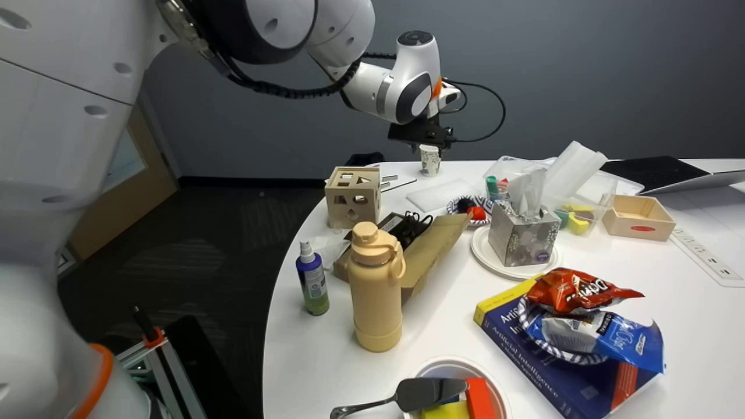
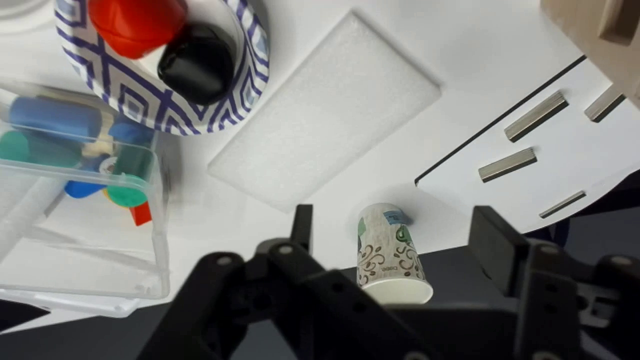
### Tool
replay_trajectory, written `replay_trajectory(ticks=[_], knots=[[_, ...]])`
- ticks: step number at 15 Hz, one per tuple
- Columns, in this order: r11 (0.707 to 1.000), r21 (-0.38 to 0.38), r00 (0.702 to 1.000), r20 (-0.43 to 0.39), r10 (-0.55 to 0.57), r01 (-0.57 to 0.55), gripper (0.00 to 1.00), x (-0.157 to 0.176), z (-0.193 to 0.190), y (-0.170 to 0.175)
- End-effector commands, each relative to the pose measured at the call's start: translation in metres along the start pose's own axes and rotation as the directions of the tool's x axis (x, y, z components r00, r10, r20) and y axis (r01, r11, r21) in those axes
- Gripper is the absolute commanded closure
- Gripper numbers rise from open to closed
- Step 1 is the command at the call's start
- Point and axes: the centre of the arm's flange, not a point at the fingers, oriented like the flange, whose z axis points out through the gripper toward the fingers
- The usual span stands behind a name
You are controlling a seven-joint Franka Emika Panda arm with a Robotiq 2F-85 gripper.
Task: Put the styrofoam and cable on the table, then close the box
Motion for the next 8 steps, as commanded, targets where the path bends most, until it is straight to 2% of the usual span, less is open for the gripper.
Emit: replay_trajectory(ticks=[1,3,5,8], knots=[[0.991,-0.083,0.984,0.138,0.113,-0.102,0.00,-0.031,-0.047,0.006],[0.980,-0.092,0.956,0.220,0.192,-0.176,0.00,-0.064,-0.048,0.017],[0.963,-0.137,0.918,0.298,0.262,-0.230,0.00,-0.097,-0.040,0.011],[0.932,-0.162,0.830,0.426,0.361,-0.323,0.00,-0.139,-0.021,0.001]])
